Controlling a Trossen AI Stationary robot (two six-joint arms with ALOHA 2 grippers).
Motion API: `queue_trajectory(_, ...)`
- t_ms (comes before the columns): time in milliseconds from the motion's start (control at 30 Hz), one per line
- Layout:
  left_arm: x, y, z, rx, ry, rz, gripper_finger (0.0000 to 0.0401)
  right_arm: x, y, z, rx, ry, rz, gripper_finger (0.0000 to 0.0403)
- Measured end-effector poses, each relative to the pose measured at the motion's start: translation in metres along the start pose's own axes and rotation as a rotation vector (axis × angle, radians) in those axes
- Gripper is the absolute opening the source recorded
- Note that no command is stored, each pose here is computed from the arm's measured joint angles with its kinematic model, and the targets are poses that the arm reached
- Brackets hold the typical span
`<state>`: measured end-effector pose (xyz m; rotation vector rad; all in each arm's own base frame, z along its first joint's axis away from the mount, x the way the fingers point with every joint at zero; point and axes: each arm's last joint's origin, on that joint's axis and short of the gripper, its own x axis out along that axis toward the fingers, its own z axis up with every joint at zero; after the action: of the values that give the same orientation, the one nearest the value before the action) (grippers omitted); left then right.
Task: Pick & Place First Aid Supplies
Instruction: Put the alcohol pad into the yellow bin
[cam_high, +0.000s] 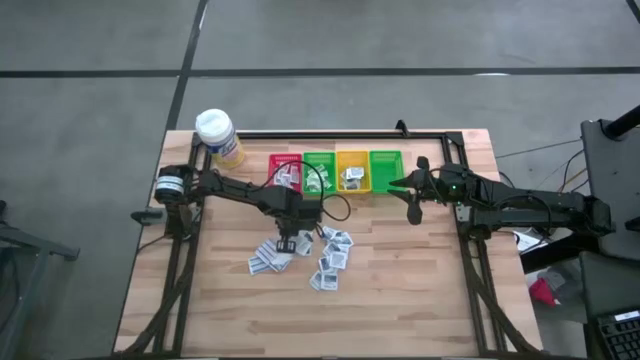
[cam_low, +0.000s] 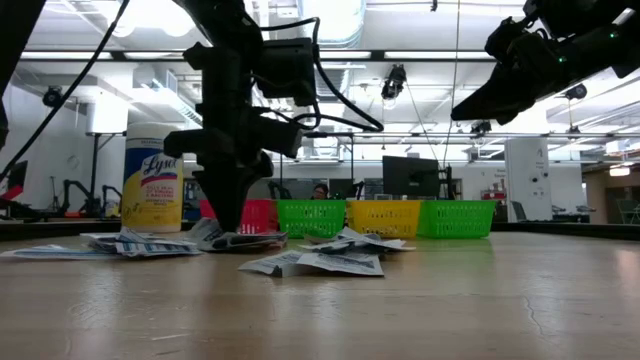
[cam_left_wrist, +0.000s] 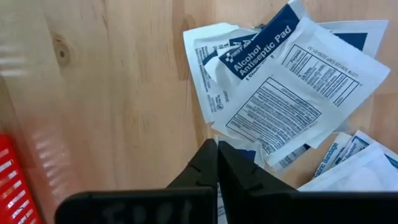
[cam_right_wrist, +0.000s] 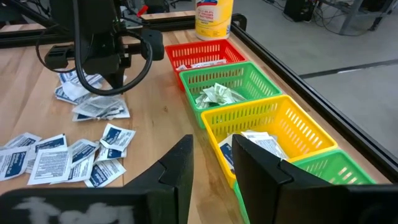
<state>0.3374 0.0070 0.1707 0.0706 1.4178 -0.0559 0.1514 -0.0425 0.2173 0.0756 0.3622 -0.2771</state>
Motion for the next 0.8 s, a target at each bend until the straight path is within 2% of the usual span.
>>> queue_trajectory(233,-0.005,0.002,-0.001,-0.021,0.027,-0.001,0.0001,0.0,0.0,0.0,0.0,0.0,0.0,0.0099)
queue_trajectory(367,-0.027,0.009,0.002,-0.052,0.101,0.004,0.0001,0.0,0.0,0.0,0.0,0.0,0.0,0.0096)
queue_trajectory(467,-0.052,0.015,0.012,-0.064,0.093,0.024,0.0001,0.0,0.0,0.0,0.0,0.0,0.0,0.0095)
queue_trajectory(800,-0.127,0.049,0.061,-0.098,-0.349,0.127,0.0,0.0,0.0,0.0,0.0,0.0,0.0,0.0108)
